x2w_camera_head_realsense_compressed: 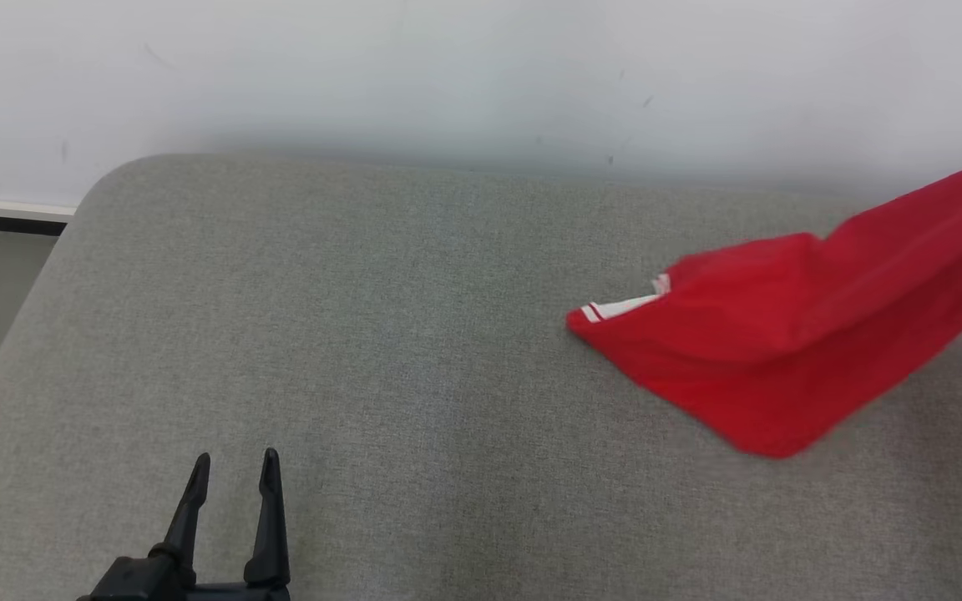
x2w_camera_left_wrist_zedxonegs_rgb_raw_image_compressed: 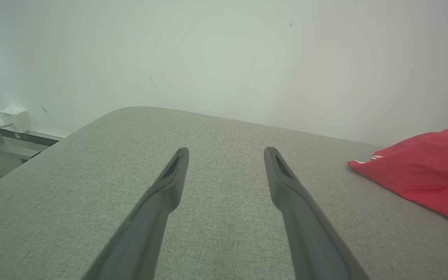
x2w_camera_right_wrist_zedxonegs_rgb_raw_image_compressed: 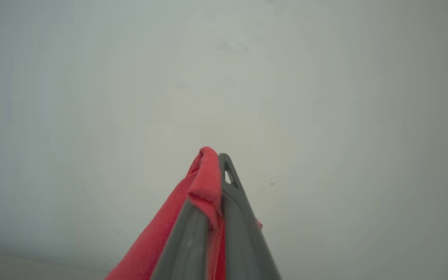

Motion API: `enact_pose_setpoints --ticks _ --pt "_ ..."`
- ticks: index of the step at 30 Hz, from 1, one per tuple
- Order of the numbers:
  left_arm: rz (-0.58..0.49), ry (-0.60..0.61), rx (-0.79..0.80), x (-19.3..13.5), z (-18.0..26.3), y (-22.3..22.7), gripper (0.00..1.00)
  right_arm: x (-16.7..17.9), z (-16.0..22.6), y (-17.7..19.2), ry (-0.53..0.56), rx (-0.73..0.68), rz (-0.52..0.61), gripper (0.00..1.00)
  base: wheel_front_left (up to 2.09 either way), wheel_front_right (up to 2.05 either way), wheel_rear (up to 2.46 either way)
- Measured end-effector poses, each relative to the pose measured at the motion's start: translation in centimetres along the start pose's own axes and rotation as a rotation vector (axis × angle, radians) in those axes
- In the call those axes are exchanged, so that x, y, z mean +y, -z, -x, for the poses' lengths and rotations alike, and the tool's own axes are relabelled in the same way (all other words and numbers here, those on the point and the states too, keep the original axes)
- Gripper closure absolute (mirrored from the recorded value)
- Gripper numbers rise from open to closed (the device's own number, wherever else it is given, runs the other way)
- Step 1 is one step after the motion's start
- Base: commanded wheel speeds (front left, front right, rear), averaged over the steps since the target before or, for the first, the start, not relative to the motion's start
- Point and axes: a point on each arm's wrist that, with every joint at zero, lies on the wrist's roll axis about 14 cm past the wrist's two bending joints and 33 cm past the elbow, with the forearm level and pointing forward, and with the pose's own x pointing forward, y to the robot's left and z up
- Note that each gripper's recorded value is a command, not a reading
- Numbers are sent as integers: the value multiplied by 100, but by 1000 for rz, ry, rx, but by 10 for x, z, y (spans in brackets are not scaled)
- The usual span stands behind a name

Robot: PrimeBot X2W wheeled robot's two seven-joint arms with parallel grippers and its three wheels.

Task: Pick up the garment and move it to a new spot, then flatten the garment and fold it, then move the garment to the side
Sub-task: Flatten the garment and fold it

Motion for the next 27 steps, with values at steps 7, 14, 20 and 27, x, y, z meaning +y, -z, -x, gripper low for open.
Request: enact_pose_setpoints --ticks 7,14,20,27 --pt "5 -3 -3 0 4 -1 0 6 -20 -53 -50 -96 61 100 0 0 0" --pt "12 -5 2 0 5 0 0 86 -23 -44 -216 -86 -6 100 0 0 0" --pt "15 -23 4 4 6 1 0 175 -16 -26 -369 -53 -147 100 0 0 0" --pt "33 -46 -1 9 9 -2 0 306 11 -6 -600 24 -321 100 0 0 0"
